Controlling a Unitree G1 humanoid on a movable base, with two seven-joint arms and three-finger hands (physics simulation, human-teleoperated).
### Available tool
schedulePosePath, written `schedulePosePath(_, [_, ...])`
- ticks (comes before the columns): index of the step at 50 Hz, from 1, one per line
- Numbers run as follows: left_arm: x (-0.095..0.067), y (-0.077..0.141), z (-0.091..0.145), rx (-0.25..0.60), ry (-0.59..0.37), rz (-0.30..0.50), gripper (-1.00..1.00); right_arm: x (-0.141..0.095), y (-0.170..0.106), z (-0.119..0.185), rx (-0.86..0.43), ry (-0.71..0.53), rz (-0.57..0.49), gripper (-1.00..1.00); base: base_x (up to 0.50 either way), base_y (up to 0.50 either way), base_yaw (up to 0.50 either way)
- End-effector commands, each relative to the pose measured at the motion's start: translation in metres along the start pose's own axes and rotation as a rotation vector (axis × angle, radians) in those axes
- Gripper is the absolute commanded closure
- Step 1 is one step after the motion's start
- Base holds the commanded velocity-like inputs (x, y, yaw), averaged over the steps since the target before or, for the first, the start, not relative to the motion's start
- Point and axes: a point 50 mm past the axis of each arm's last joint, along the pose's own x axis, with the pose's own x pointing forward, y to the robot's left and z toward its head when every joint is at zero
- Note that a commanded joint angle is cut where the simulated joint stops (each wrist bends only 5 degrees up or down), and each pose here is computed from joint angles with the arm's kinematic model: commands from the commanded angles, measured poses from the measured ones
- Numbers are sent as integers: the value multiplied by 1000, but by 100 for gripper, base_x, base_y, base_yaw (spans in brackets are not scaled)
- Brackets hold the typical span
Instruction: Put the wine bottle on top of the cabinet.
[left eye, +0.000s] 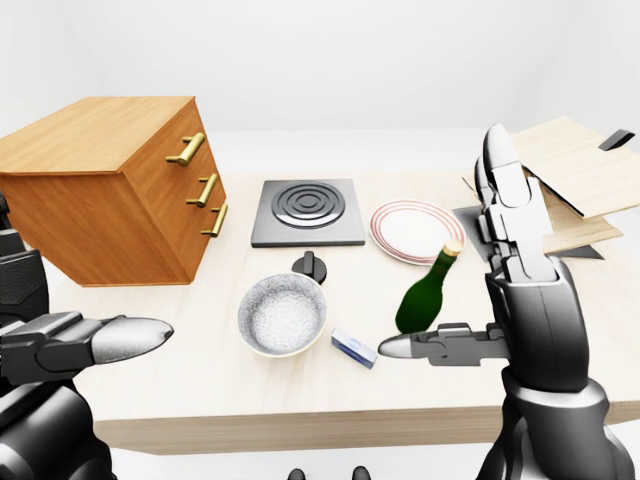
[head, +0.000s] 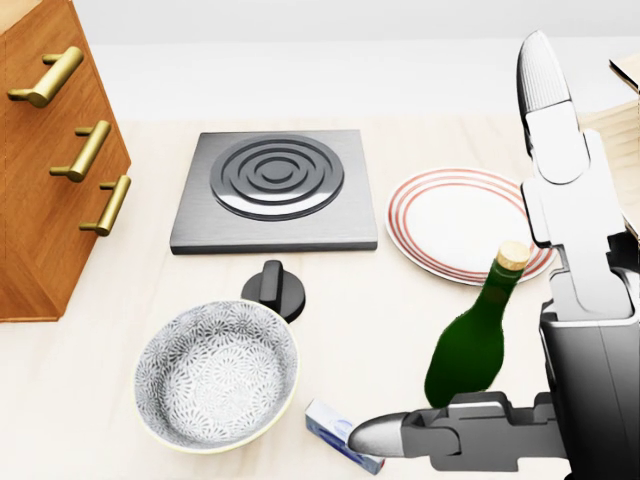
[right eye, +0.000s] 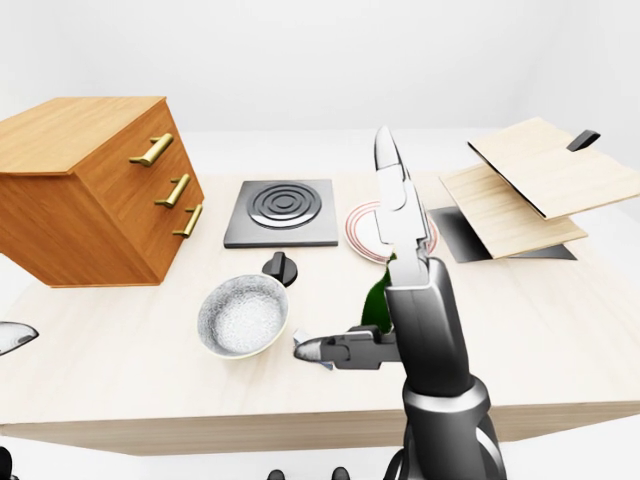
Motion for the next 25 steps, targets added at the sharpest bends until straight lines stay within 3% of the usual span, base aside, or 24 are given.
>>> schedulePosePath(1, [-1,0,-3,5,14,-2,-100,-1,1,1,2,-16,7,-100,0,50,0])
schedulePosePath(18, [-1,-3,-5,0,15,-11,-100,-3,1,1,18,-43,6,-100,0,50,0])
schedulePosePath(25, [-2,-3,-7,4,27,-11,-100,-3,0,1,52,-52,-16,-100,0,0,0])
